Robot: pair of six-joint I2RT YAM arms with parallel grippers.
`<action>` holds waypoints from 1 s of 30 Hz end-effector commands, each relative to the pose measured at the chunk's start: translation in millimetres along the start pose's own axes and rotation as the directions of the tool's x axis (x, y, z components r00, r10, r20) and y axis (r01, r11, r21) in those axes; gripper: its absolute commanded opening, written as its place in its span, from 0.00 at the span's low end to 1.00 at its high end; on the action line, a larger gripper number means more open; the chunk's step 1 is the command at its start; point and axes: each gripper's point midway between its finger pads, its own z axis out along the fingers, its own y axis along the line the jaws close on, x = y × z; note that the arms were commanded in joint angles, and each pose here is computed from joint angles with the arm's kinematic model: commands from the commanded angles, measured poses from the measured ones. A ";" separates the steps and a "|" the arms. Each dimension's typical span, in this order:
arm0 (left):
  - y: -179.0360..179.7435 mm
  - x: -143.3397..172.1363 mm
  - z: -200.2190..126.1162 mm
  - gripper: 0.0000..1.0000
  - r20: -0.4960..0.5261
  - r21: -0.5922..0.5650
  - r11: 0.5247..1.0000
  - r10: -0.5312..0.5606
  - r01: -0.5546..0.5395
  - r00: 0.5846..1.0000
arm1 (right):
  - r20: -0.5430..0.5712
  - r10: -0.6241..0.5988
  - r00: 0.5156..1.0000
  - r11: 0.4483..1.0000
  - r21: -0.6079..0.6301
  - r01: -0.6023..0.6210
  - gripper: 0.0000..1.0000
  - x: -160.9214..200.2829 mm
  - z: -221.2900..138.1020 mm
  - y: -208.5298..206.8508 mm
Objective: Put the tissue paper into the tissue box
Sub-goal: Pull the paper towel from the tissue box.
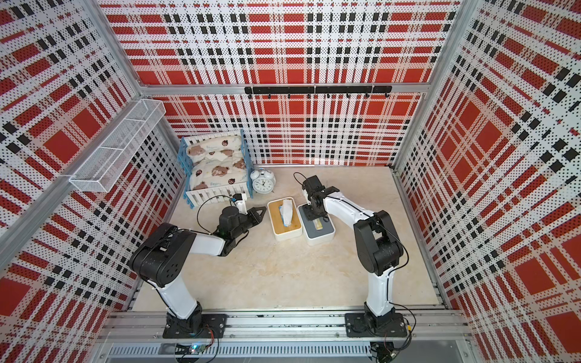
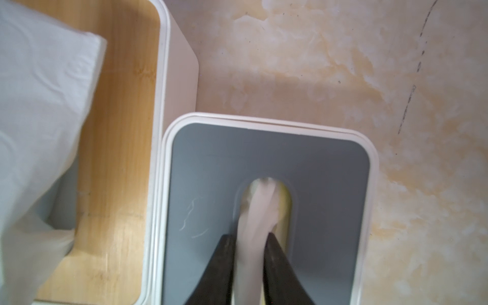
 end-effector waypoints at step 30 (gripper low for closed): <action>-7.7 0.2 9.8 0.09 -0.009 0.037 0.999 0.002 -0.001 1.000 | 0.314 0.167 0.935 0.985 -0.085 -0.148 0.00 -30.0 -41.8 8.9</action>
